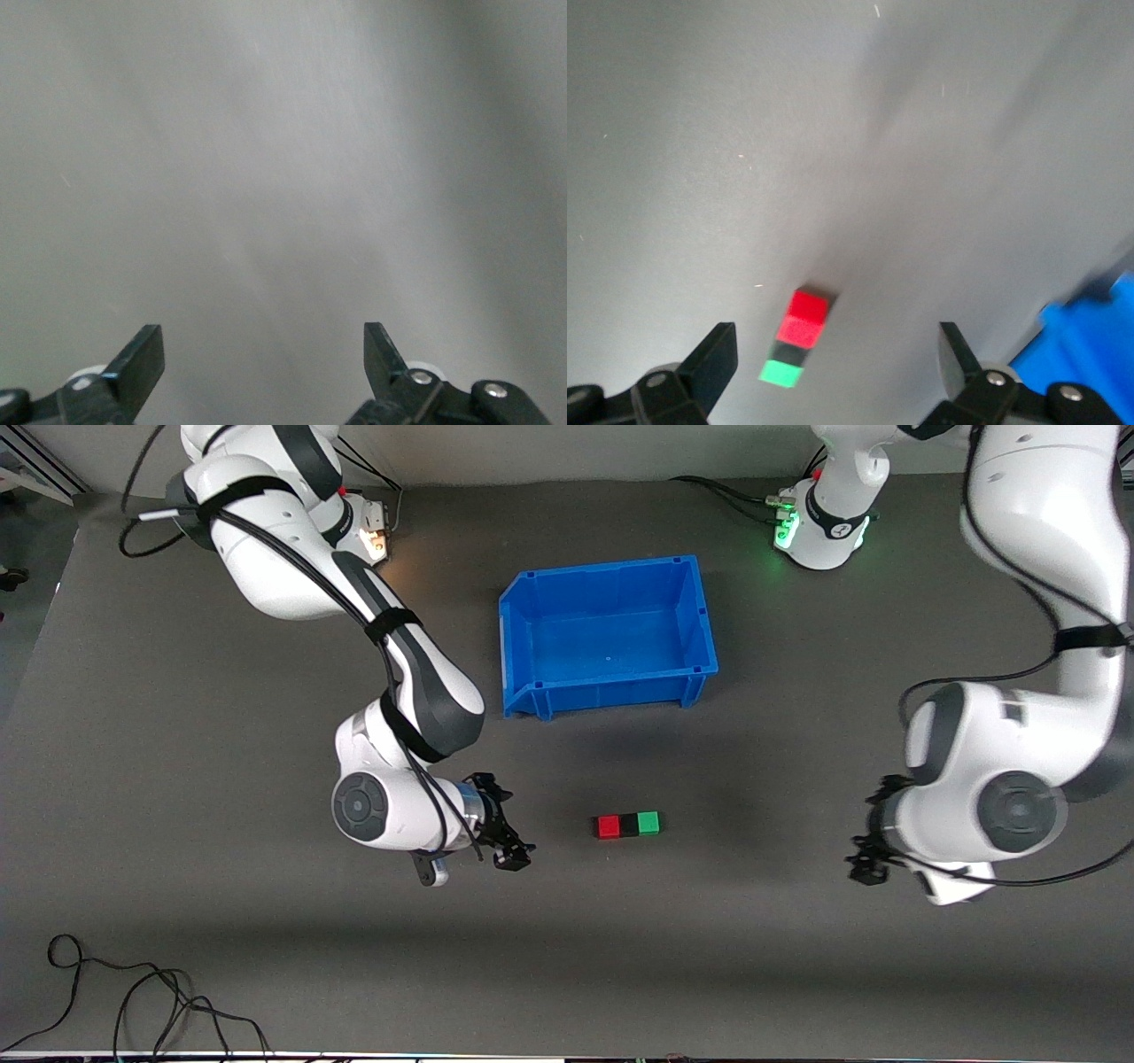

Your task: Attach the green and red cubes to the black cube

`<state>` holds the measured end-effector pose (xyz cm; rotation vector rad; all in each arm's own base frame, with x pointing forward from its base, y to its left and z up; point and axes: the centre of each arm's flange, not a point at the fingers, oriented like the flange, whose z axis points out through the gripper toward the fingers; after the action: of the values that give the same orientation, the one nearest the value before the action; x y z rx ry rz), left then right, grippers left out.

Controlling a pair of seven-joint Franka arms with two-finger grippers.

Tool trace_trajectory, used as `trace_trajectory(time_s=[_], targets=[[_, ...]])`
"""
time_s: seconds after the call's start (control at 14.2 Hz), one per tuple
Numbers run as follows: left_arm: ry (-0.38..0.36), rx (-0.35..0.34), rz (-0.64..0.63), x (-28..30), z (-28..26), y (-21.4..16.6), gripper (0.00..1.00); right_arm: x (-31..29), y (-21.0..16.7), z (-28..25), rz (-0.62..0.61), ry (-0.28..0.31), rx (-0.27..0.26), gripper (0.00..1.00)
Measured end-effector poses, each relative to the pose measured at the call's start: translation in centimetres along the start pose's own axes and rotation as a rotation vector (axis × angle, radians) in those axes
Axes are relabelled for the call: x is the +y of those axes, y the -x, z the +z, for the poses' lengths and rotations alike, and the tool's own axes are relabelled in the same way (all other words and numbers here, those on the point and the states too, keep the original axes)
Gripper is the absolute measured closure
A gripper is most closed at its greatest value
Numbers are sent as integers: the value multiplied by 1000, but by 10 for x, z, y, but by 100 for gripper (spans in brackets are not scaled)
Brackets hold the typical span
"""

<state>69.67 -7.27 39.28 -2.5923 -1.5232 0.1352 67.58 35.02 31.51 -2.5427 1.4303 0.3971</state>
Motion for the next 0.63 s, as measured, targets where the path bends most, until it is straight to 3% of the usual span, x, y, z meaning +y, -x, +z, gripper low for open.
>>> trace_trajectory(time_s=[0.42,0.63], targets=[[-46,-45,349,-137,-95,-107,0,58,-50,-98,-287,87,72,0],[-20,-43,456,-195,-142,-124,0,87,-70,-158,-411,121,86,0]])
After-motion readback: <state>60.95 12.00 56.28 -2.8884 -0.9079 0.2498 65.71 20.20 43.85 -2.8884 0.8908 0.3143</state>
